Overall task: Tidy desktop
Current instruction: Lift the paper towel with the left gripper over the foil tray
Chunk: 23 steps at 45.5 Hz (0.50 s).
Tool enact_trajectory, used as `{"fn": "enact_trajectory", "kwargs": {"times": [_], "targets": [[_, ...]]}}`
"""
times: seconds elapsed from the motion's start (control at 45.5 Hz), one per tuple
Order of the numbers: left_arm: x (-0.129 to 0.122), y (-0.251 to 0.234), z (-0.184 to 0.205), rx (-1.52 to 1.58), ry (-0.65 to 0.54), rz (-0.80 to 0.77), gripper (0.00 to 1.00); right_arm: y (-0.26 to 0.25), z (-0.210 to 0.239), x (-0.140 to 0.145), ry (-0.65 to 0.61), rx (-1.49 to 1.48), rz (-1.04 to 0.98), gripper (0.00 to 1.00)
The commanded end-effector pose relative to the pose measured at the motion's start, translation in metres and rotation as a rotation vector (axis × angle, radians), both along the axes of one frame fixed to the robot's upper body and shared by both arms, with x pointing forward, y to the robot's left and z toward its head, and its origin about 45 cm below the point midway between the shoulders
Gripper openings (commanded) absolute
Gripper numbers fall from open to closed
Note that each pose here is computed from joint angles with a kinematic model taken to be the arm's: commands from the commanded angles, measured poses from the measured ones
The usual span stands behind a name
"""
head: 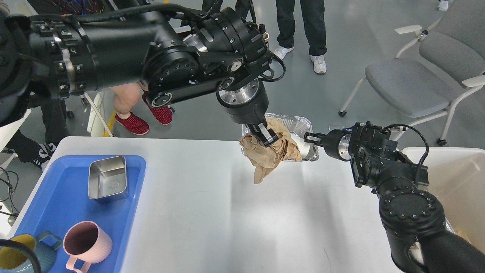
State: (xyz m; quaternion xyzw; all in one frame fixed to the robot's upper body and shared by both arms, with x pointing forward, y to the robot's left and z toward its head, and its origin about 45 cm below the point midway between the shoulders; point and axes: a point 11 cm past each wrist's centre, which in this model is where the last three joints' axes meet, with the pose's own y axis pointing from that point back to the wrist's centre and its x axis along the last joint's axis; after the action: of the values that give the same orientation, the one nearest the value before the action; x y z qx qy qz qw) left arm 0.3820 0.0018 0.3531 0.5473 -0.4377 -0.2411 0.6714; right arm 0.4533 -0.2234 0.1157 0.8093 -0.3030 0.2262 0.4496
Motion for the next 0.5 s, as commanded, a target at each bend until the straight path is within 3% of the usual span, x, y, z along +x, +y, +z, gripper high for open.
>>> {"fn": "enact_trajectory", "kwargs": {"times": [0.0,0.242,0.483], "targets": [[0.015,0.003,-0.002,-0.040,-0.030,0.037,0.04,0.000,0.000,0.000,0.000,0.000,0.000,0.00],[0.058,0.027,-0.012,-0.115,-0.083,0.183,0.04,0.000,0.000,0.000,-0.004,-0.001,0.001,0.00],[0.081,0.030,-0.038,-0.174,-0.128,0.270,0.04,0.000,0.000,0.000,-0.005,-0.002,0.000,0.00]]}}
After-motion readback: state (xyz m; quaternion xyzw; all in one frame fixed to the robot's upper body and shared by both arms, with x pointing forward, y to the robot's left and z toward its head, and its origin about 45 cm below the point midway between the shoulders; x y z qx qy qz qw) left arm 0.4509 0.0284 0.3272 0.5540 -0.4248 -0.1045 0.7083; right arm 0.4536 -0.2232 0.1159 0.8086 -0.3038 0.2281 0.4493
